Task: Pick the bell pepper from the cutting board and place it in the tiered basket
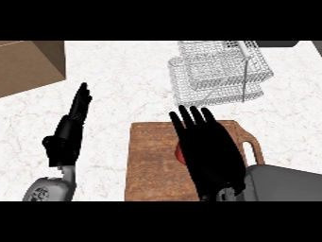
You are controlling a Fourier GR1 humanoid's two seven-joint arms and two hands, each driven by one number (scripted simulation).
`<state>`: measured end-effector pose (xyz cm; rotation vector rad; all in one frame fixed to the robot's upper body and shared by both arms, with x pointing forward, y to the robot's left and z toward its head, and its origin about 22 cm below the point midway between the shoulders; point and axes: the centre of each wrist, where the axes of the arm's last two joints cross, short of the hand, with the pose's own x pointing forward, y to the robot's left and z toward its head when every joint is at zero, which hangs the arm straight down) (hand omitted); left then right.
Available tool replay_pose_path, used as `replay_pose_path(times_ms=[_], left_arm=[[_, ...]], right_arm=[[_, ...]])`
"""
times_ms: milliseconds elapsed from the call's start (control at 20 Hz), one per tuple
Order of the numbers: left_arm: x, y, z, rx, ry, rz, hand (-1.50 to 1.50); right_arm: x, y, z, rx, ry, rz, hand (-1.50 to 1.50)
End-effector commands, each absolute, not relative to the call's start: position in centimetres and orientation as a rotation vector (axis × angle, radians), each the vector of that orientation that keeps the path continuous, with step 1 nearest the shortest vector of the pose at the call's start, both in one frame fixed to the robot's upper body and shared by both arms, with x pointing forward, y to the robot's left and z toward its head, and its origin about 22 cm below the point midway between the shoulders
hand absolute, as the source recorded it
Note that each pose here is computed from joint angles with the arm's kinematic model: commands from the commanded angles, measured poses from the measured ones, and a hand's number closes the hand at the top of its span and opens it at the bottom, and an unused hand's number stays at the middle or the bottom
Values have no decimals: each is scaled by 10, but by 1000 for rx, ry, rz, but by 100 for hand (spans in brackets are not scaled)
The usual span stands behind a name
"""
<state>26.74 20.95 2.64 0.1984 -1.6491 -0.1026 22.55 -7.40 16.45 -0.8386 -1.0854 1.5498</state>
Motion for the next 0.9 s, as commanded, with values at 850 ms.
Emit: replay_pose_path(times_ms=[850], left_arm=[[265, 192, 28, 190, -1672, -113, 0]], right_arm=[[225, -72, 130, -893, -907, 1478, -150]])
